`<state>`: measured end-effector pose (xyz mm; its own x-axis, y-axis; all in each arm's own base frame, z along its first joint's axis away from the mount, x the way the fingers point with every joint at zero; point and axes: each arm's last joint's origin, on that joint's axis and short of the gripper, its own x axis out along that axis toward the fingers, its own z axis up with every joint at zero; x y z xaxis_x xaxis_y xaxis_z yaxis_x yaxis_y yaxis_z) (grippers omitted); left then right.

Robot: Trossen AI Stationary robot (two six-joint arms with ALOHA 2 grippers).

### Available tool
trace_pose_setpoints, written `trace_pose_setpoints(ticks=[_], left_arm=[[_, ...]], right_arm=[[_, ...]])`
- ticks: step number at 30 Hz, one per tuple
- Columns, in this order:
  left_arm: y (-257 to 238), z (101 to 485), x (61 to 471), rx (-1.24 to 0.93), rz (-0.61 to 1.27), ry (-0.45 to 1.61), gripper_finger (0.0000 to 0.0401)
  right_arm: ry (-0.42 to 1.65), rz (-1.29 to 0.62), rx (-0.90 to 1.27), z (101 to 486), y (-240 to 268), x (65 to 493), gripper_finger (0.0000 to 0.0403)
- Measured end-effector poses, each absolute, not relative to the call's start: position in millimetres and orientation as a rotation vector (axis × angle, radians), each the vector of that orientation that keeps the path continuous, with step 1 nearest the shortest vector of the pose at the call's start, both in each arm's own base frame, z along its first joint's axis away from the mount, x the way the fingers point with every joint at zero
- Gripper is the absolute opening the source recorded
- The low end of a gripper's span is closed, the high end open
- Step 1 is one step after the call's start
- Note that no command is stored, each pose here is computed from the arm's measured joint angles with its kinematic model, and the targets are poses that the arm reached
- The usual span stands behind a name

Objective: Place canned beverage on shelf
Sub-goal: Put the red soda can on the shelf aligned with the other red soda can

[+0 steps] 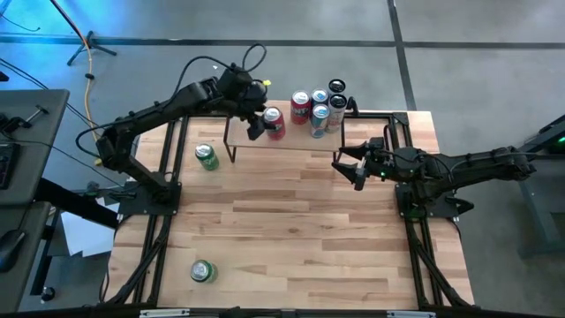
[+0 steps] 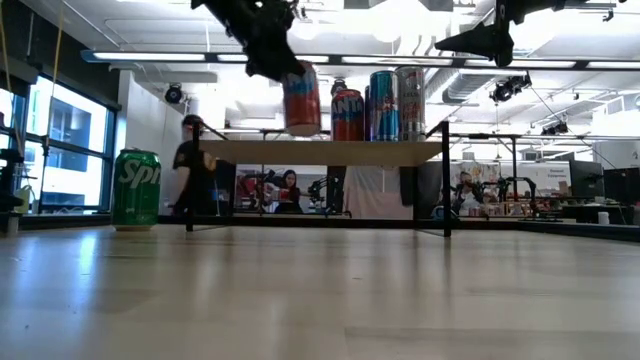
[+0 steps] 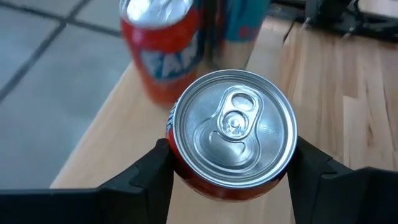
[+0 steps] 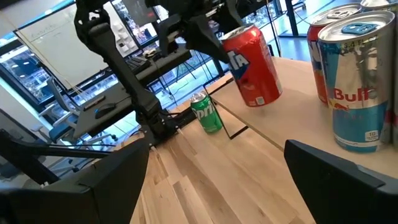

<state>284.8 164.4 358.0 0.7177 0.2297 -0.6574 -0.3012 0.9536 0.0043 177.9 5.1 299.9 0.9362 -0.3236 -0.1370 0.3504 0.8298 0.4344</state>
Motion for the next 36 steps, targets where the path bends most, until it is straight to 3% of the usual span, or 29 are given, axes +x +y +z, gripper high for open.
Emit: trace_pose_setpoints(ticks=[9,15,32,36], left_arm=[[147.7,360.6,308.7,-0.054,0.309,0.626,0.0189],[152.4,346.5,324.6,-0.136,0.311,0.683,0.0188],[167.3,342.5,364.5,-0.118,0.285,0.787,0.0189],[167.7,342.2,368.9,-0.108,0.285,0.759,0.0205]], right_arm=[[0.066,-0.409,0.461,298.0,3.8,177.1,0.036],[0.079,-0.407,0.458,296.9,3.9,177.0,0.036],[0.099,-0.406,0.459,294.9,4.1,176.7,0.036],[0.103,-0.407,0.458,294.5,4.1,176.6,0.036]])
